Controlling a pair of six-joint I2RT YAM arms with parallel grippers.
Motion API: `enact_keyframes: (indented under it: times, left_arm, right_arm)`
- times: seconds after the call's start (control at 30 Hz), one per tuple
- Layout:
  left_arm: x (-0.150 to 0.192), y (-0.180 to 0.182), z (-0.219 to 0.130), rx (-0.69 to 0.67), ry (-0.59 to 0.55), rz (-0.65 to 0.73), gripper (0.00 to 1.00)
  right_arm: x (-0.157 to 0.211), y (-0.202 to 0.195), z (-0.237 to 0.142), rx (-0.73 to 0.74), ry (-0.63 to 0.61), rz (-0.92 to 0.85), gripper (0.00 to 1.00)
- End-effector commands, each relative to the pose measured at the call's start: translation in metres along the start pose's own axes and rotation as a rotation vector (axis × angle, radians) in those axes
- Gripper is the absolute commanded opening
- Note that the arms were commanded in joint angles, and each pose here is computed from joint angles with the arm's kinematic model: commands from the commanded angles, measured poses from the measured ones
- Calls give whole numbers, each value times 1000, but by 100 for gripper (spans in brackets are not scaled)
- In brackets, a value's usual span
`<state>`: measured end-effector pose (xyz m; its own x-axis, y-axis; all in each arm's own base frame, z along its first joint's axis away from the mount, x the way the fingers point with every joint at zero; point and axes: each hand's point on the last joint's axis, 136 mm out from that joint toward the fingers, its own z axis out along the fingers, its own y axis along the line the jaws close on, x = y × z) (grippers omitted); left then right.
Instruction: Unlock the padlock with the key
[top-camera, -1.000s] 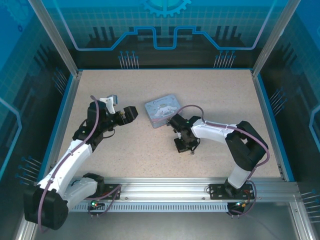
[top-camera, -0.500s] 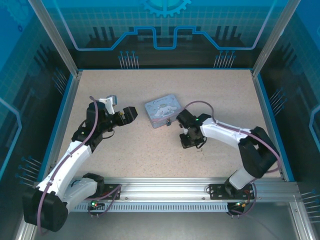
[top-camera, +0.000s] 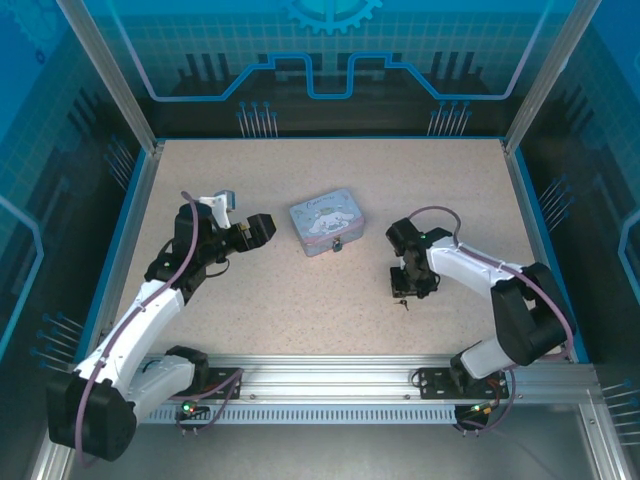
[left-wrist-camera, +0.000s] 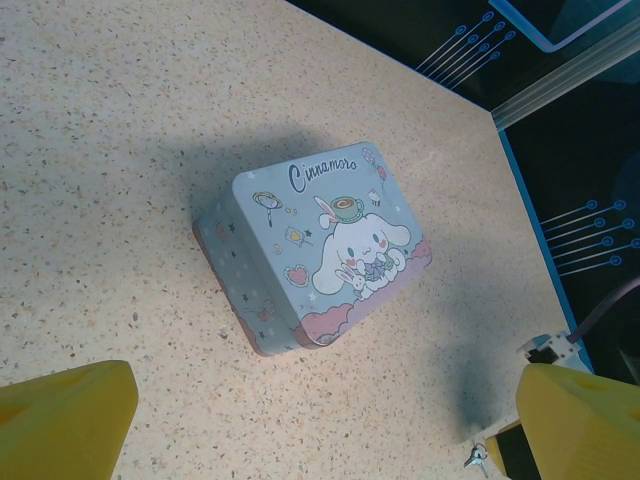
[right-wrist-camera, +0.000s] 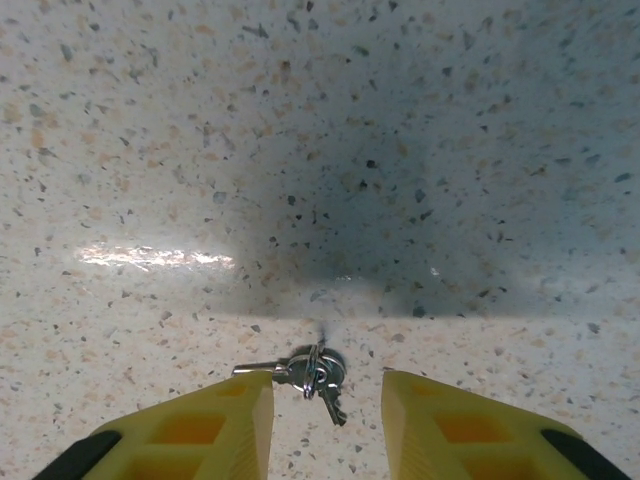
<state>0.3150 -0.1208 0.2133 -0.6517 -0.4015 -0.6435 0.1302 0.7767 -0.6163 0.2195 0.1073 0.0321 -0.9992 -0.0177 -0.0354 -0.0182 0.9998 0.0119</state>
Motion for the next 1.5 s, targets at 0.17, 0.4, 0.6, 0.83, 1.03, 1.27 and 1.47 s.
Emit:
enact_keyframes:
  times: [0.17,0.4,0.6,0.83,1.03,1.27,1.47]
  left_arm:
    - [-3,-3,-2,15,-2,10,99]
    - [-5,-5,-2,20,-6,9,99]
    - [-7,-17,-4,83,-12,24,99]
    - [-11,-33,-3,162,-18,-26,99]
    - [3,-69,10,290,34,-38,97]
    - [39,-122,49,379,152,22,74]
    - [64,-150,78,405,218,70,63]
  right_arm:
    - [13,0,21,-8,90,13,24]
    - [21,5,26,-55,119,25,5]
    - [-3,32,1,-252,-16,32,0]
    - [-43,64,-56,-584,-220,112,0]
    - [-75,79,-106,-808,-386,247,0]
    - [-90,87,-140,-897,-467,326,0]
    - [-85,95,-146,-917,-445,307,0]
